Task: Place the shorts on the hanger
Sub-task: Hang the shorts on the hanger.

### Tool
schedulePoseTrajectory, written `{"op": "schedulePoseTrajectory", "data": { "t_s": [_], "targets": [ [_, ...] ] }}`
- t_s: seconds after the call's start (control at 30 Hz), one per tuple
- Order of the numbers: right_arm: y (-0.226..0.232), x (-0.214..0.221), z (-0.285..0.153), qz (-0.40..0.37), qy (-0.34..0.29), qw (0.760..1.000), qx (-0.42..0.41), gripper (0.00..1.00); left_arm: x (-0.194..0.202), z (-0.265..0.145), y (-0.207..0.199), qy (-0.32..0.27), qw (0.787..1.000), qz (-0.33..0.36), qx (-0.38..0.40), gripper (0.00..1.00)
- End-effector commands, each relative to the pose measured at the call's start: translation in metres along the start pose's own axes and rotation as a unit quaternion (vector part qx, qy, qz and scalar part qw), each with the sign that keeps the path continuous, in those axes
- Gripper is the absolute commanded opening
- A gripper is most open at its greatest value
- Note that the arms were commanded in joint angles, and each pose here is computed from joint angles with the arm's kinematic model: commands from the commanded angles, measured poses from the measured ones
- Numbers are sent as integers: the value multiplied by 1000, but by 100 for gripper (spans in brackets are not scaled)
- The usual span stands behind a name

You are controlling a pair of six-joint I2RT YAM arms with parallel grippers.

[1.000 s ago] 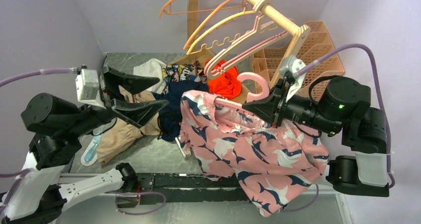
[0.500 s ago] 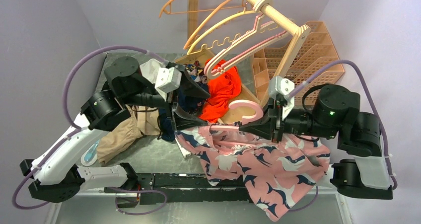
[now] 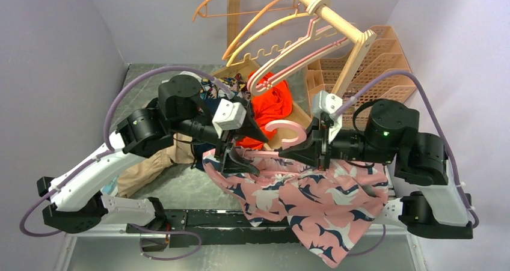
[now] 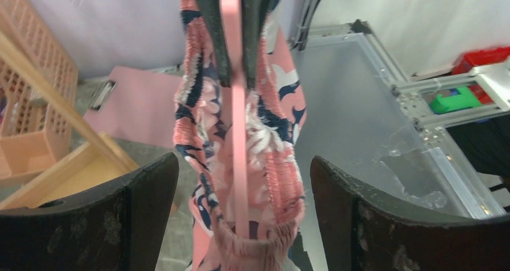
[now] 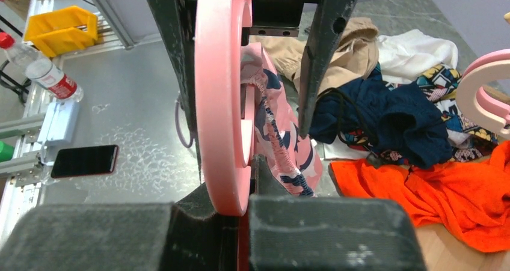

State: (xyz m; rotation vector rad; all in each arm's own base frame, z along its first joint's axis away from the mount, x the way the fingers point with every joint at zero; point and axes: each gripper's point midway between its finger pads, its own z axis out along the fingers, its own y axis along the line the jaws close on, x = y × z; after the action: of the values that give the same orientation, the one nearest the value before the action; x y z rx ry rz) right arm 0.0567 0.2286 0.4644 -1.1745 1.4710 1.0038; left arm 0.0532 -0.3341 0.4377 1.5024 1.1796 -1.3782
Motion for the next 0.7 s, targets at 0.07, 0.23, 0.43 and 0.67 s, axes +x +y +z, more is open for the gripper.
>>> {"op": "schedulePoseTrajectory", "data": {
  "t_s": [0.07,0.23,0.43,0.67],
  "targets": [
    [-22,-3,4,2,12,998,58,0,-26,-25,9,-39,994,38,-96,86],
    [-53,2,-16,35,38,985,166,0,-52,-63,4,-106,976,71,-175,88],
    [-77,-15,-30,87,15,963,255,0,-74,-95,-1,-163,955,76,-234,87],
    [-81,-40,21,163,-49,954,247,0,-94,-90,0,-202,952,-39,-225,68]
  ]
}}
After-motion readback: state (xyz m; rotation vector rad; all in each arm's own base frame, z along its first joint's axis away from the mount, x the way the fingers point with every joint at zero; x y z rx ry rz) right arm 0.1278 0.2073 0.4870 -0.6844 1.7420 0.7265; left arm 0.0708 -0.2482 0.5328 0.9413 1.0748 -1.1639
